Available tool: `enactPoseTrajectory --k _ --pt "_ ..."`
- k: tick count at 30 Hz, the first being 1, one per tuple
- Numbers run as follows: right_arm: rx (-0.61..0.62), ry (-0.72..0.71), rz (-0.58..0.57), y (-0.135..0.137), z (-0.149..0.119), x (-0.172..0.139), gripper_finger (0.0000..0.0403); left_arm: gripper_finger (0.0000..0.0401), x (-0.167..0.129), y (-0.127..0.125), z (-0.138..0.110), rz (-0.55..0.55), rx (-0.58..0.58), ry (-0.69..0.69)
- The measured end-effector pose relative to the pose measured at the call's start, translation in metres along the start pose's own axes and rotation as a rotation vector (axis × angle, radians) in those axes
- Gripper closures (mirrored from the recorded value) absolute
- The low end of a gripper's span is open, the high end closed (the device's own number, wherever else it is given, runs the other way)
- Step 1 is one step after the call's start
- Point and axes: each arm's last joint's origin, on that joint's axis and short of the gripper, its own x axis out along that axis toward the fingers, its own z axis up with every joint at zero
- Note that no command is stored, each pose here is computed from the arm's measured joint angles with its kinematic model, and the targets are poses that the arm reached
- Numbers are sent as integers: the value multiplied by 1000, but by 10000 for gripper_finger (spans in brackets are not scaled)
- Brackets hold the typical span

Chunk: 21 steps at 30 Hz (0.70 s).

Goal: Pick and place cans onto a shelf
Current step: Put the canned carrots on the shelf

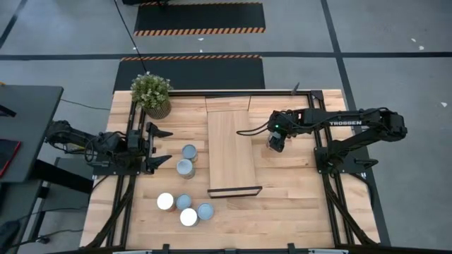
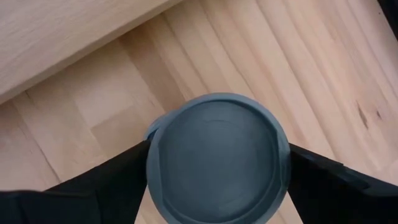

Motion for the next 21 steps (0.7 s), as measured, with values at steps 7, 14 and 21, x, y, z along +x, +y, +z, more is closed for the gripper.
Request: enactPoseTrajectory --k 7,14,21 --pt "-5 -3 0 0 0 0 106 5 0 0 0 0 0 0" --pt "-50 -26 -2 0 6 -6 105 5 0 0 0 0 0 0" --pt "-139 -251 17 2 41 -34 104 5 0 0 1 2 2 -13"
